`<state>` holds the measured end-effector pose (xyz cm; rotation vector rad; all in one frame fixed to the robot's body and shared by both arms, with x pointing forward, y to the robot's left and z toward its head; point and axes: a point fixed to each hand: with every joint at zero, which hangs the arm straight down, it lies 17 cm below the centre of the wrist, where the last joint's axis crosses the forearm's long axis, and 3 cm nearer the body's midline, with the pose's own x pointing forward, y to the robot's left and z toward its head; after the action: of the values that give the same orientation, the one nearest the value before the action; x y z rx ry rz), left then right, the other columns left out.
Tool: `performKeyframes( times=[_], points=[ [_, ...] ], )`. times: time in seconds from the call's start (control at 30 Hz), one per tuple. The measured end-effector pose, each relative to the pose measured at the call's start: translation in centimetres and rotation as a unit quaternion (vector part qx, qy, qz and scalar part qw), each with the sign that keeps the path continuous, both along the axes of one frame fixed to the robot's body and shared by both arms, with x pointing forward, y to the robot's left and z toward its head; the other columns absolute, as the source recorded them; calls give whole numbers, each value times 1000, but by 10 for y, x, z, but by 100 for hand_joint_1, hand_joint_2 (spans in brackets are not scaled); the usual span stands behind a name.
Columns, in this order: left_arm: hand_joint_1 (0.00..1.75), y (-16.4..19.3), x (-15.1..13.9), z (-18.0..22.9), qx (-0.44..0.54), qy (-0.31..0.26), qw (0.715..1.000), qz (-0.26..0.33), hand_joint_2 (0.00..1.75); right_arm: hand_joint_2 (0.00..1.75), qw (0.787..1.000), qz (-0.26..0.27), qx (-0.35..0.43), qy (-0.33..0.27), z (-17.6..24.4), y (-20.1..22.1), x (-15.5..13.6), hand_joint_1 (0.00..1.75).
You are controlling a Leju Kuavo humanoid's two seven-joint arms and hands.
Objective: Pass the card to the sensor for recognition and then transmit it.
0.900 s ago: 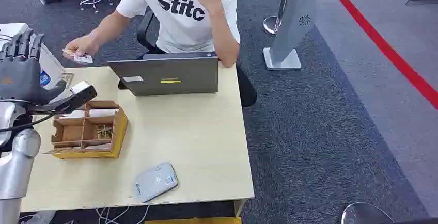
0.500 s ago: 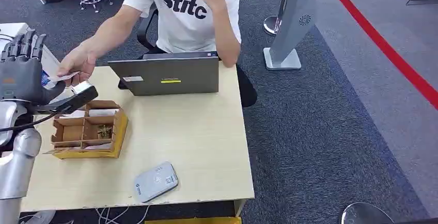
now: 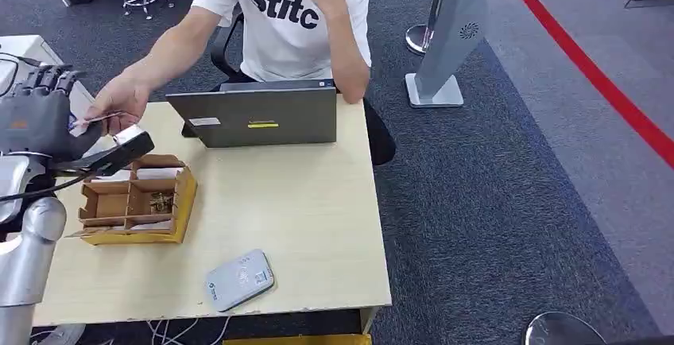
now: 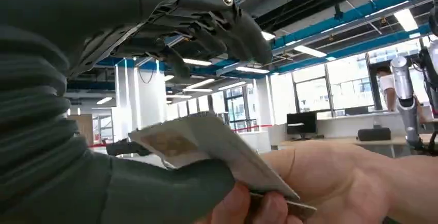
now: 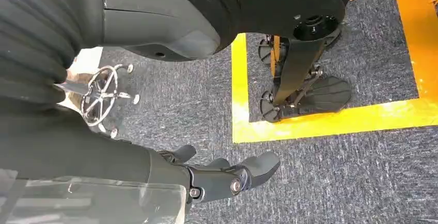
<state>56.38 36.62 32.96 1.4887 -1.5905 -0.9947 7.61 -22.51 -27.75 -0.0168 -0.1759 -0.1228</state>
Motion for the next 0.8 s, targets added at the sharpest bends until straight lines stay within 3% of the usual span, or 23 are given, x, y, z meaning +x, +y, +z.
performKeyframes(
  times=[0.5,0.6,0.8],
  points=[
    [175,-9,-3,-2,-11,-4,1000,-22,175,175,1000,1,-1,-6,0,0,2,0],
    [175,-39,-18,-14,-8,0,998,-67,175,175,1000,-3,-2,-4,0,-1,0,0],
    [175,-134,-68,-66,50,28,986,-160,175,175,1000,-10,-2,5,-1,1,-6,0]
  ],
)
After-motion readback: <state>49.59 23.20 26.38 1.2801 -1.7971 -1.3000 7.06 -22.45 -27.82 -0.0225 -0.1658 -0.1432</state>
